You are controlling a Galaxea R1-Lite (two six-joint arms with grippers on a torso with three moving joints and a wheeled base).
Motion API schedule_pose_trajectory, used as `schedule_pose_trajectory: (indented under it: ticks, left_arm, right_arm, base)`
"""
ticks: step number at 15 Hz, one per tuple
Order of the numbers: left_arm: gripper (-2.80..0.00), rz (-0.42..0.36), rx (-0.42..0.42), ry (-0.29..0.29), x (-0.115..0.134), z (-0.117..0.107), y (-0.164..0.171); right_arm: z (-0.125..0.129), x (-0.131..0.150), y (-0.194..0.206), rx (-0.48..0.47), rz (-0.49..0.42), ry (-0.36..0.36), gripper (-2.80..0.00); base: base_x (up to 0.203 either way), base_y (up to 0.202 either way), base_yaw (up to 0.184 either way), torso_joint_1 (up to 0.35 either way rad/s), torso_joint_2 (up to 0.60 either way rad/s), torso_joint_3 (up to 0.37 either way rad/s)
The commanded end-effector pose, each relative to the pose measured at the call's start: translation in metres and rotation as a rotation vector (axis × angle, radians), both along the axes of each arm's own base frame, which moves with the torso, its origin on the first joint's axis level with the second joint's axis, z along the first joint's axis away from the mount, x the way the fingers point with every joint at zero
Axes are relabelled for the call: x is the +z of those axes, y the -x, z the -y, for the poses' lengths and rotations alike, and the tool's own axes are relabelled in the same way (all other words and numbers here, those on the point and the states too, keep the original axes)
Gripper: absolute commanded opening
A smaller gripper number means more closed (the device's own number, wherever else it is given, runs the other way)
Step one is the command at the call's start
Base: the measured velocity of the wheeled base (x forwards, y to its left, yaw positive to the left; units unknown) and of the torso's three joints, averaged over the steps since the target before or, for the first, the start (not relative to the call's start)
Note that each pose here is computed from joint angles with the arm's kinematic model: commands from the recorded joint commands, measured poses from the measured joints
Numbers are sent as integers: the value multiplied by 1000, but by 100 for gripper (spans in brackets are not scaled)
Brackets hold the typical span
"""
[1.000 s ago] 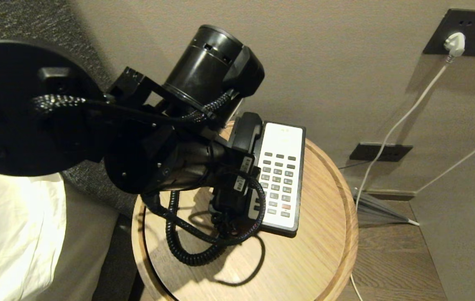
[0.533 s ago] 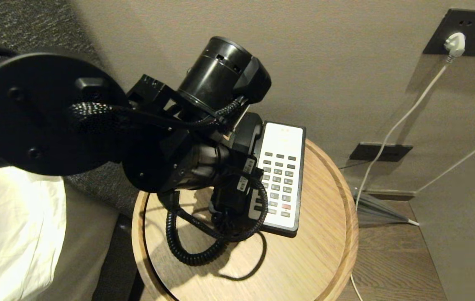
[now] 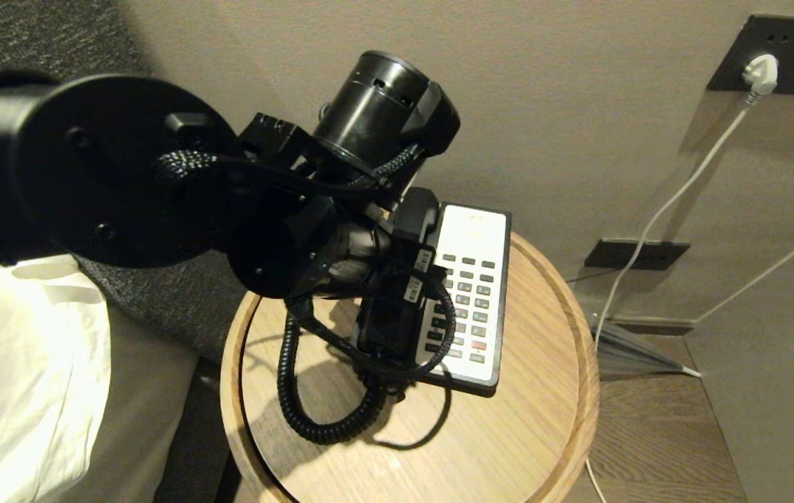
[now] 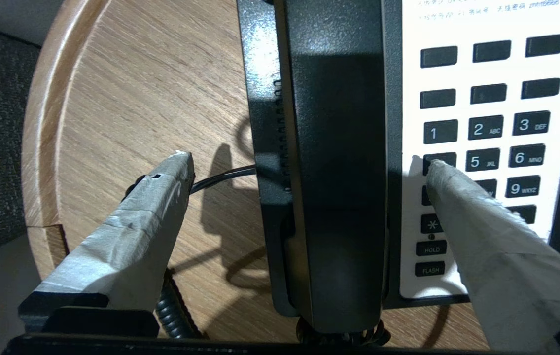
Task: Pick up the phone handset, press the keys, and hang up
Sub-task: Pick up the desk phone handset
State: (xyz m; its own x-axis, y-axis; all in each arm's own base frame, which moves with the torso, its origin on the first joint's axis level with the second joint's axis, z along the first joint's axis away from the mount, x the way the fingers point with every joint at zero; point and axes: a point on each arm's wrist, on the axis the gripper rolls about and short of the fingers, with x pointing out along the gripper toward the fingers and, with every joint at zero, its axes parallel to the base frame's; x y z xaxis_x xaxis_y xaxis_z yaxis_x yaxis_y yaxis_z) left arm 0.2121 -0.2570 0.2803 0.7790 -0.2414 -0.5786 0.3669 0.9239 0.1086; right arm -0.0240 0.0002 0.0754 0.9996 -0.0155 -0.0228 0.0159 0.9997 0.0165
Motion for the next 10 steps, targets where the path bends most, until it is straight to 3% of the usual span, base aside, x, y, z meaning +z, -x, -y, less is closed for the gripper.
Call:
schedule_pose_trajectory:
  ticks: [1, 10]
  left_arm:
    - [0, -6, 4, -9, -3, 1, -1]
    - [0, 0, 17, 13, -3, 4, -5]
  right_arm:
    - [0, 0, 0, 0, 0, 0, -280]
    - [0, 0, 0, 0, 0, 0, -280]
  base:
    - [0, 0, 0, 0, 0, 0]
    - [0, 0, 0, 0, 0, 0]
